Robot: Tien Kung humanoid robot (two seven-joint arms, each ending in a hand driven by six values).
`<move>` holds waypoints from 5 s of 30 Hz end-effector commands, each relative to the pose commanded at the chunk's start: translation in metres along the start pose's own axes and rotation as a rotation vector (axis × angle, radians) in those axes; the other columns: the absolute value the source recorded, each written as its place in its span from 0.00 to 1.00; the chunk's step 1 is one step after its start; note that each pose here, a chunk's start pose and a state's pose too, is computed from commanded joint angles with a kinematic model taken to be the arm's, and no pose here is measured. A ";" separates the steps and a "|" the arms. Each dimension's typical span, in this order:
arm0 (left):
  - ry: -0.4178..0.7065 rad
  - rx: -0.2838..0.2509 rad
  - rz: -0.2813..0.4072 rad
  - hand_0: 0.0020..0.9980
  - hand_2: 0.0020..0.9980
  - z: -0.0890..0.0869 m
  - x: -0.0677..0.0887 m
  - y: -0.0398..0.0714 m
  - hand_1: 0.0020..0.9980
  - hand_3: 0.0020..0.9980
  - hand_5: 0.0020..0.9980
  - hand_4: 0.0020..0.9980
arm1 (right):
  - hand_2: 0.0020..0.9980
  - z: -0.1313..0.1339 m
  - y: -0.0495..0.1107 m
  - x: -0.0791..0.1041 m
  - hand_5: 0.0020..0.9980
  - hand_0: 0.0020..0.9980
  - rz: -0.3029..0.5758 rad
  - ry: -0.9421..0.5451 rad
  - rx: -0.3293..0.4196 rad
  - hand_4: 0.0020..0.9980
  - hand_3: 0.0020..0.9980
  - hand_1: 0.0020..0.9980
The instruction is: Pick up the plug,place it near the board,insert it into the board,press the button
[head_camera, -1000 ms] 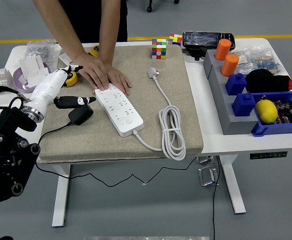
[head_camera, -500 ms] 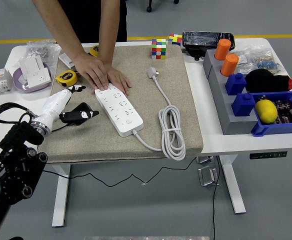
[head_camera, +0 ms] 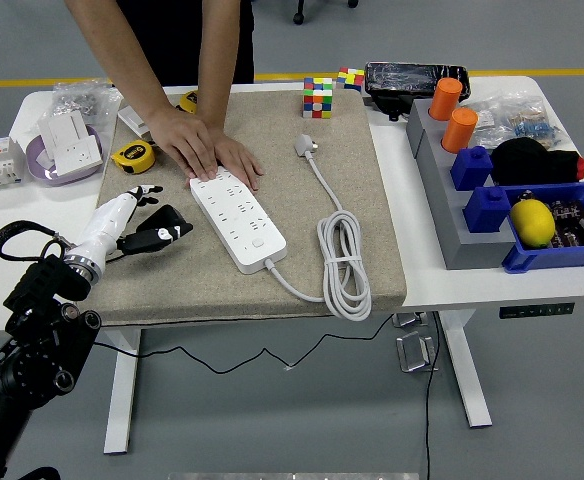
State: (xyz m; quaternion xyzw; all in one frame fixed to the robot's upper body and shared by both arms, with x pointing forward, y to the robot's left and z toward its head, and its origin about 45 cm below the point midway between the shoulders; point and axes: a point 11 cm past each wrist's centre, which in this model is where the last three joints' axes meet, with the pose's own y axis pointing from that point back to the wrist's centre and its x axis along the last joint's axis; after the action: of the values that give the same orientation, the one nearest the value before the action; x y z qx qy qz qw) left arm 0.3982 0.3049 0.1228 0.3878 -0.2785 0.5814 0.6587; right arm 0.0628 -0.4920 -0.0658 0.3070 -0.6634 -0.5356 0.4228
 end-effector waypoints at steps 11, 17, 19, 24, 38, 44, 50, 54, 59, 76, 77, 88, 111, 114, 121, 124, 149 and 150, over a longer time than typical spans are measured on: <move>-0.002 0.037 0.018 0.72 0.73 -0.010 -0.002 0.000 0.79 0.79 0.55 1.00 | 0.76 -0.001 0.000 0.002 0.91 0.80 0.015 -0.021 0.005 1.00 0.78 0.77; -0.003 0.050 0.023 0.71 0.72 -0.013 -0.003 0.000 0.78 0.75 0.47 1.00 | 0.76 -0.003 0.000 0.002 0.93 0.80 0.019 -0.029 0.012 1.00 0.78 0.77; -0.003 0.055 0.024 0.71 0.72 -0.015 -0.004 0.000 0.78 0.75 0.47 1.00 | 0.76 -0.004 0.001 0.002 0.93 0.80 0.022 -0.033 0.015 1.00 0.78 0.77; -0.002 0.061 0.028 0.70 0.70 -0.017 -0.004 0.001 0.78 0.72 0.44 1.00 | 0.76 -0.005 0.001 0.003 0.92 0.81 0.027 -0.039 0.020 1.00 0.78 0.77; -0.004 0.063 0.045 0.66 0.53 -0.017 -0.001 0.000 0.70 0.60 0.34 1.00 | 0.76 -0.008 0.001 0.003 0.97 0.81 0.031 -0.045 0.028 1.00 0.78 0.78; -0.006 0.062 0.036 0.65 0.53 -0.017 -0.003 0.000 0.70 0.58 0.34 1.00 | 0.76 -0.008 0.002 0.005 0.98 0.81 0.036 -0.048 0.029 1.00 0.78 0.78; -0.008 0.066 0.033 0.64 0.49 -0.018 -0.005 0.002 0.69 0.55 0.32 1.00 | 0.76 -0.008 0.002 0.005 0.98 0.81 0.038 -0.046 0.028 1.00 0.78 0.78; -0.008 0.067 0.035 0.64 0.49 -0.019 -0.005 0.002 0.69 0.55 0.32 1.00 | 0.76 -0.006 0.001 0.006 0.98 0.81 0.039 -0.048 0.025 1.00 0.78 0.78; -0.006 0.070 0.038 0.62 0.44 -0.021 -0.005 0.003 0.67 0.49 0.26 1.00 | 0.76 -0.004 0.001 0.005 0.98 0.81 0.037 -0.047 0.023 1.00 0.78 0.78; -0.005 0.076 0.073 0.58 0.38 -0.022 0.001 0.002 0.57 0.43 0.25 0.69 | 0.76 -0.006 0.001 0.005 0.98 0.81 0.036 -0.051 0.026 1.00 0.78 0.78; -0.005 0.075 0.074 0.58 0.38 -0.022 0.001 0.002 0.57 0.43 0.25 0.69 | 0.76 -0.006 0.001 0.004 0.98 0.81 0.036 -0.051 0.026 1.00 0.78 0.78; -0.007 0.049 0.095 0.57 0.36 -0.014 0.007 0.000 0.53 0.40 0.17 0.54 | 0.76 -0.010 0.002 -0.001 0.98 0.81 0.026 -0.053 0.034 1.00 0.78 0.78; -0.088 -0.178 0.120 0.55 0.34 0.057 0.018 0.001 0.52 0.36 0.17 0.49 | 0.76 -0.008 0.001 0.001 0.97 0.81 0.034 -0.045 0.027 1.00 0.78 0.78; -0.100 -0.197 0.104 0.55 0.34 0.063 0.013 0.000 0.52 0.36 0.17 0.49 | 0.76 -0.007 0.001 0.002 0.97 0.81 0.035 -0.043 0.025 1.00 0.78 0.78; -0.121 -0.231 0.072 0.55 0.34 0.076 0.003 -0.004 0.52 0.36 0.17 0.49 | 0.76 -0.006 0.001 0.001 0.97 0.81 0.034 -0.038 0.022 1.00 0.78 0.78; -0.131 -0.239 0.060 0.54 0.33 0.079 -0.001 -0.006 0.51 0.36 0.17 0.50 | 0.76 -0.006 0.001 0.001 0.97 0.81 0.034 -0.036 0.022 1.00 0.78 0.78; -0.160 -0.170 0.034 0.53 0.33 0.056 -0.006 -0.021 0.52 0.36 0.15 0.49 | 0.76 -0.009 0.002 -0.001 0.97 0.81 0.030 -0.040 0.027 1.00 0.78 0.78; -0.161 -0.168 0.037 0.53 0.33 0.056 -0.005 -0.021 0.52 0.36 0.15 0.49 | 0.76 -0.010 0.002 -0.001 0.97 0.81 0.030 -0.040 0.028 1.00 0.78 0.78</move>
State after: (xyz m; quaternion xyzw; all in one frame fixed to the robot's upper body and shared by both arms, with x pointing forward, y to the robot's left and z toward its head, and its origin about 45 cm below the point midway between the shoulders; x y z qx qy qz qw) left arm 0.4224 0.2550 0.1451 0.3713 -0.3854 0.5350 0.6537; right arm 0.0725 -0.4950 -0.0637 0.2921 -0.6838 -0.5259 0.4130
